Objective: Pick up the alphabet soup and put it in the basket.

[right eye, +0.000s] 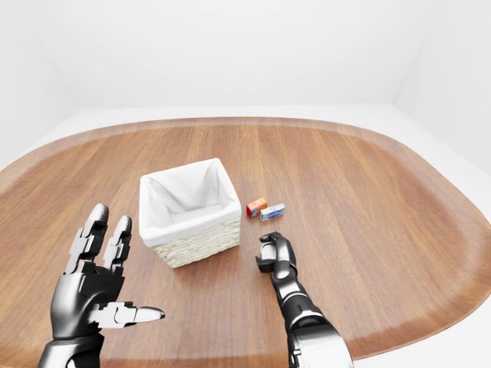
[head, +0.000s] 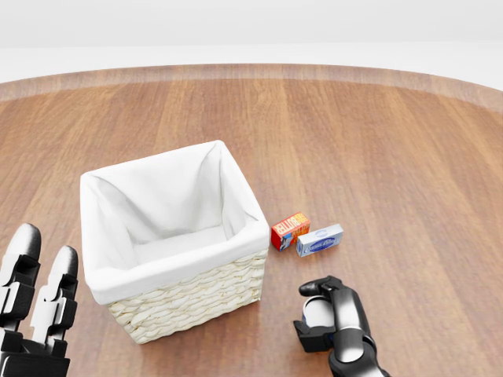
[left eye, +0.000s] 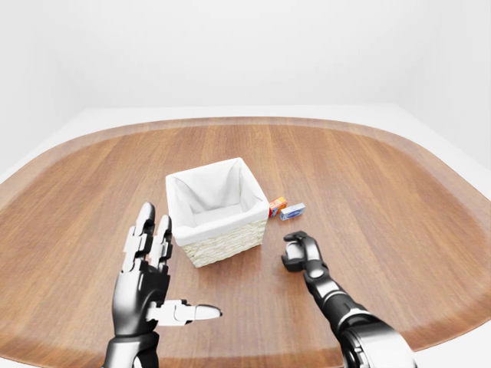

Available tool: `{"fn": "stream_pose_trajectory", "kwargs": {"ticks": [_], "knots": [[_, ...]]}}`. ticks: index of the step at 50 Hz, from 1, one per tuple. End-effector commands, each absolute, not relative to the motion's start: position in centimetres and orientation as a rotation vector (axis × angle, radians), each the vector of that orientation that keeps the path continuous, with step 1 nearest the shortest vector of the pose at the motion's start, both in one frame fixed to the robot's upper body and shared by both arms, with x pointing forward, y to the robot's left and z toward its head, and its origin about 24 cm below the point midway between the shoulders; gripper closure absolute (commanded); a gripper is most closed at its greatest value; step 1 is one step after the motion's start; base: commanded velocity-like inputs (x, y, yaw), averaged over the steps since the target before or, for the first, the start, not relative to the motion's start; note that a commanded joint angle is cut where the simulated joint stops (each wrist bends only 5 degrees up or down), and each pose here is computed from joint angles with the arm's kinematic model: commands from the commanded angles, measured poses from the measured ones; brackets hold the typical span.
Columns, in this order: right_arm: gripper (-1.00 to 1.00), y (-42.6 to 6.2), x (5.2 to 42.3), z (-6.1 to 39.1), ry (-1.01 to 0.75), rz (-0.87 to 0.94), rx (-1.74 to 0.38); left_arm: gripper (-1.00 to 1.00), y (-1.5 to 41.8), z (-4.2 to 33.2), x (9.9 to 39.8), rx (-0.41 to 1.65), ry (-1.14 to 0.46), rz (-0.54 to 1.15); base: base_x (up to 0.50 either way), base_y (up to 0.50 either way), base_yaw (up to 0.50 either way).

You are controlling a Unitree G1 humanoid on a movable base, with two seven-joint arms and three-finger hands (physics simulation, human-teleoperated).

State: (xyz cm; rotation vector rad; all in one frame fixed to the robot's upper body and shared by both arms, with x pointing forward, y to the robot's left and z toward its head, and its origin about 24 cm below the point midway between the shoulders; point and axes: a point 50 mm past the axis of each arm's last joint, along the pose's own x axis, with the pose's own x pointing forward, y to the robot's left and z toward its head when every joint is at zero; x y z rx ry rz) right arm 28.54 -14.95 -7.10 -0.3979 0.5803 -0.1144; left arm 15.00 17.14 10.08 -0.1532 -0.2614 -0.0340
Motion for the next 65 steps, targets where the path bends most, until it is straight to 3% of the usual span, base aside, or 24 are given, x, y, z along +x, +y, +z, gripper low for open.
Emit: {"fn": "stream_pose_trajectory", "kwargs": {"ticks": [1,46,65], "knots": [[1.00,-14.1,27.7,-8.0,0.623,-0.066,-0.390,-1.00,17.1,10.1,14.9,-0.155,-0.262,-0.036,0.00,0.00,0.00],[1.00,-14.2,27.7,-7.8,0.603,-0.066,-0.358,-1.00,17.3,10.3,15.0,-0.159,-0.273,-0.030,0.00,0.00,0.00],[1.00,-14.6,28.1,-6.6,0.511,-0.078,-0.307,-1.00,17.3,10.3,14.9,-0.161,-0.272,-0.030,0.00,0.00,0.00]]}}
